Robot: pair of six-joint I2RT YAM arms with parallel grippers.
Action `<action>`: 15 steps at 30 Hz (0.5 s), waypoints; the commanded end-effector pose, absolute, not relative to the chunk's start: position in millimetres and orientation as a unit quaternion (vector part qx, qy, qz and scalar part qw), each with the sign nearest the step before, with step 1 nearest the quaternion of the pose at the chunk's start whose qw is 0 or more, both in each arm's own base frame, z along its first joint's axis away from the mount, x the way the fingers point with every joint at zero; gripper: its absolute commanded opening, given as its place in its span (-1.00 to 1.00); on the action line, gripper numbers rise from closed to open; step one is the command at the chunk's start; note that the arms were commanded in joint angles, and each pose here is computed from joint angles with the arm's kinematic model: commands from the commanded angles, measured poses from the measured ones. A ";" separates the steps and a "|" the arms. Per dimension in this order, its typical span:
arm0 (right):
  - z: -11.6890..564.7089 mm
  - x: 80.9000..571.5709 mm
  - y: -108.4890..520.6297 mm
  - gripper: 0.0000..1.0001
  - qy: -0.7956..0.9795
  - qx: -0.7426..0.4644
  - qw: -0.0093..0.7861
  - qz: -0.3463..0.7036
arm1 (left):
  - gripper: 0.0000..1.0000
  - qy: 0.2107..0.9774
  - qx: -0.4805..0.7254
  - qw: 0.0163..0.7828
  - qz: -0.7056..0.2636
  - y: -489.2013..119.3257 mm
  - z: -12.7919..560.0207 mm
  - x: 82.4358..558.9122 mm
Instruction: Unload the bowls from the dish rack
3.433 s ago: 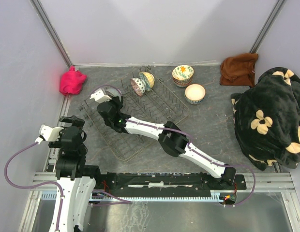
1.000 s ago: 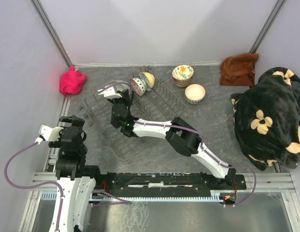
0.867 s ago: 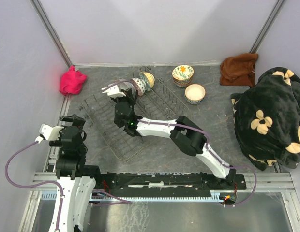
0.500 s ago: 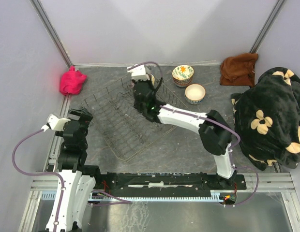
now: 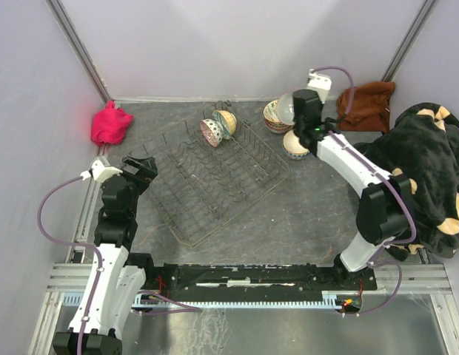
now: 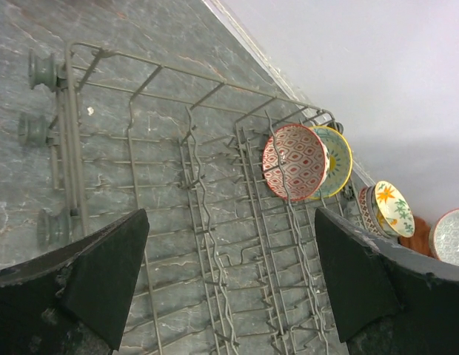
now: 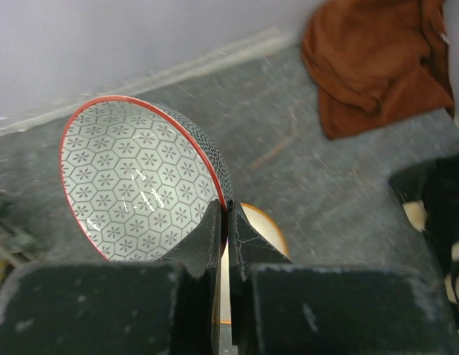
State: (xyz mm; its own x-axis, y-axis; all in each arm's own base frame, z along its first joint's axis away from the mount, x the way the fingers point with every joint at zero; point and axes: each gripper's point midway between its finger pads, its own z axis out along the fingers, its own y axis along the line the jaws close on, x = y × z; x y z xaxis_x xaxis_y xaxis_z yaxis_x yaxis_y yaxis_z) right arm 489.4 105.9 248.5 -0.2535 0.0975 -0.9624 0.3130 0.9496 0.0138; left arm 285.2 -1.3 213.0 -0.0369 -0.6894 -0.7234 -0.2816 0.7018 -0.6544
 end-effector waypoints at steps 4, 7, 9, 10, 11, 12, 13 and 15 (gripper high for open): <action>232.3 481.3 61.5 -0.98 0.803 0.216 0.555 0.035 | 0.99 0.689 -0.308 0.624 -0.202 -14.0 231.0 295.0; 218.1 478.4 48.0 -0.98 0.810 0.227 0.539 0.040 | 0.98 0.690 -0.306 0.622 -0.208 -16.4 230.5 296.0; 211.9 476.5 44.2 -0.98 0.812 0.231 0.534 0.045 | 0.99 0.691 -0.305 0.621 -0.210 -17.3 229.9 296.6; 208.8 476.1 41.2 -0.98 0.813 0.235 0.530 0.048 | 0.99 0.691 -0.304 0.621 -0.211 -17.9 230.0 296.9; 205.3 476.0 41.1 -0.98 0.815 0.236 0.526 0.053 | 0.99 0.692 -0.304 0.620 -0.212 -18.4 229.1 297.4; 202.6 476.0 40.5 -0.98 0.817 0.236 0.523 0.056 | 0.99 0.693 -0.303 0.619 -0.213 -18.9 228.7 297.7; 198.0 475.9 40.6 -0.98 0.821 0.236 0.517 0.058 | 0.99 0.693 -0.303 0.619 -0.213 -19.2 229.1 298.0; 192.4 476.8 40.6 -0.98 0.824 0.238 0.510 0.063 | 0.99 0.693 -0.302 0.619 -0.214 -19.6 229.2 298.2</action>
State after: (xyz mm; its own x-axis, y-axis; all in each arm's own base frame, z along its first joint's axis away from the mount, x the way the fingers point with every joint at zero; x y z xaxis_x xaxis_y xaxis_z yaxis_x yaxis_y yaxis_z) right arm 463.1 29.7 156.3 -0.4562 0.3878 -0.8009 0.3863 0.8971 0.2144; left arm 294.1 -14.7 215.2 -0.0708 -0.6964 -0.7142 -0.2157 0.7097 -0.6706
